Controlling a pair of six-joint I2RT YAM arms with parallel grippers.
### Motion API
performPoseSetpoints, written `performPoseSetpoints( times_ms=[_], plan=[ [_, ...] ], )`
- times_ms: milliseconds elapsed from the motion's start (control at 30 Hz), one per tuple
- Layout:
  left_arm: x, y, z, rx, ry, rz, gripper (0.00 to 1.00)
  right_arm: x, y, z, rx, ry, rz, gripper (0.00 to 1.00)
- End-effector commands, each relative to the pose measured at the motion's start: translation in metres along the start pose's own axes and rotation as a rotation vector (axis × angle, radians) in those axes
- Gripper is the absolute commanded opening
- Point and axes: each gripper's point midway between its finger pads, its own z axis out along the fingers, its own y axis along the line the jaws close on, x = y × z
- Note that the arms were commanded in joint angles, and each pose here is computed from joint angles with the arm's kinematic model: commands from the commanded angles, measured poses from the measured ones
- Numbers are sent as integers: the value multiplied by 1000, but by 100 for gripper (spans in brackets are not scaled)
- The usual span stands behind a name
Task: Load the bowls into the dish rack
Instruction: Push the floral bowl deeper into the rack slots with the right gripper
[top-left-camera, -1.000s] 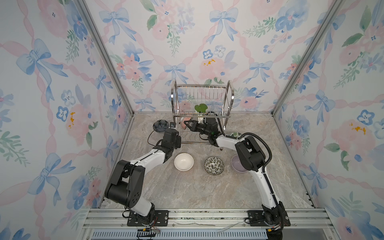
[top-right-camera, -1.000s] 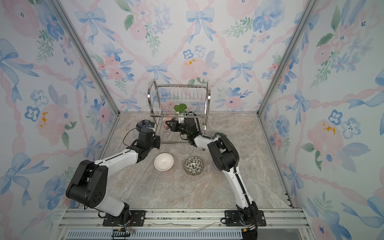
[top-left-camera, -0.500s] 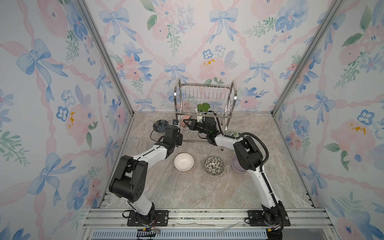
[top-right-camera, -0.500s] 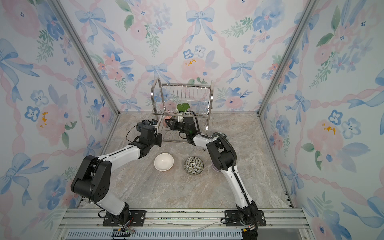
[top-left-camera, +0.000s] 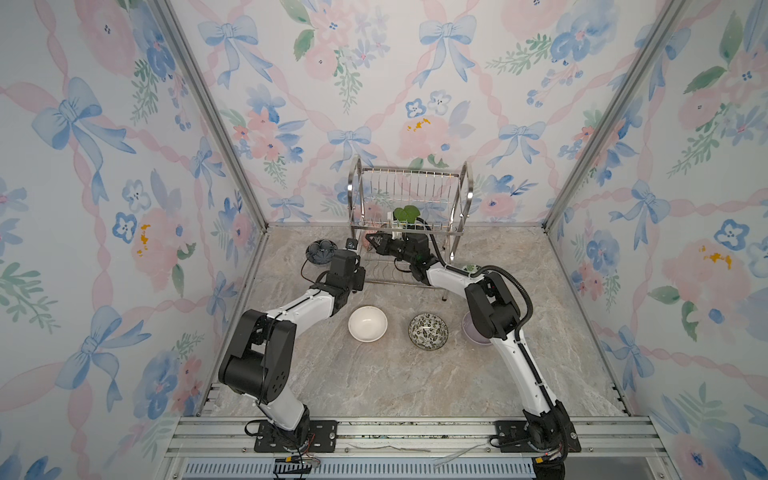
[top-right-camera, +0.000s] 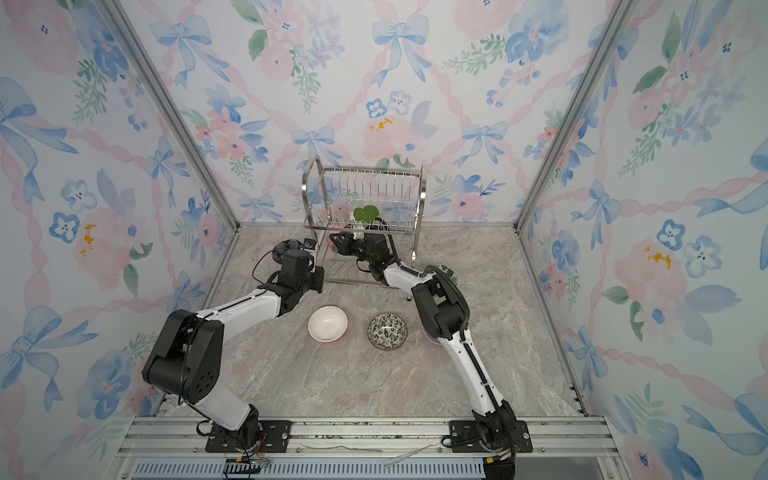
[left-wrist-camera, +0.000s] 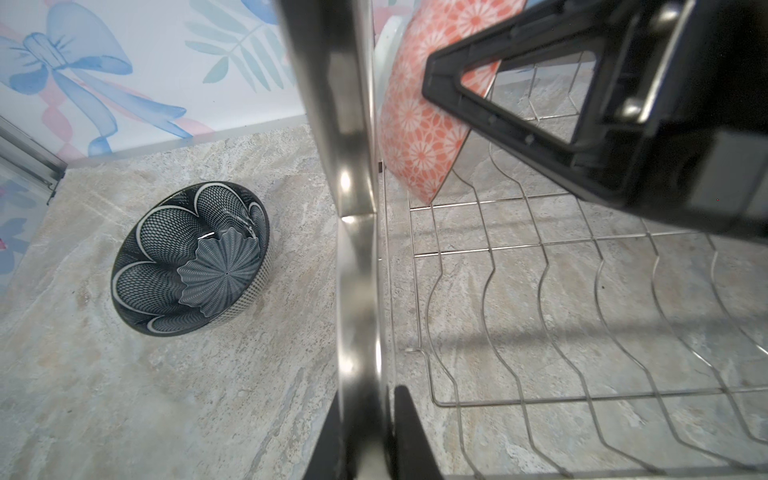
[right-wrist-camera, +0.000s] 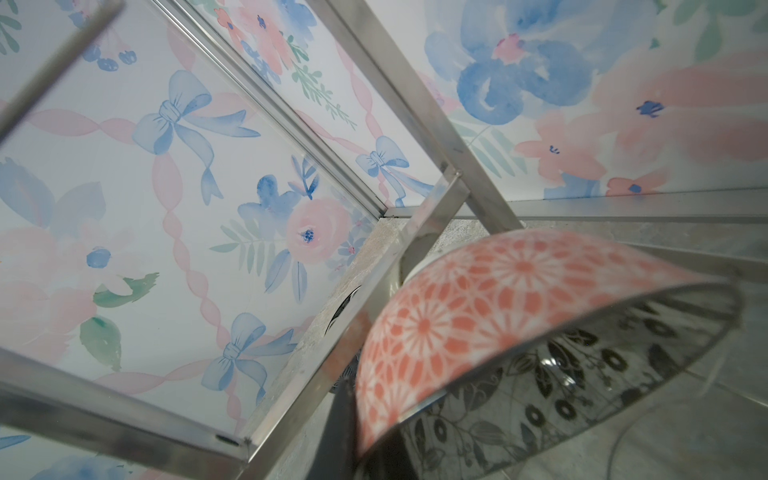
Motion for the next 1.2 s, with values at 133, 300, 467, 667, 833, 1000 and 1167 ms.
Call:
performPoseSetpoints(
  times_ms=[133, 300, 467, 667, 833, 1000, 1167],
  plan=[
    [30, -16, 7, 56, 89, 212, 0, 22, 10, 11, -96, 50, -18, 0],
    [26, -16, 5, 53, 79, 211, 0, 19, -1, 4, -94, 42, -8, 0],
    [22, -15, 2, 50, 70, 201, 0, 14, -1, -1, -112, 61, -25, 0],
    [21, -13, 2, 44, 67, 197, 0, 21, -16, -3, -73, 106, -59, 0],
    [20, -12, 2, 38, 69, 196, 0, 19, -30, -9, -34, 89, -66, 0],
    [18, -8, 0, 24, 63, 188, 0, 13, -36, -15, -10, 75, -71, 0],
    [18, -8, 1, 23, 68, 185, 0, 14, -41, -14, 2, 104, -95, 0]
  ],
)
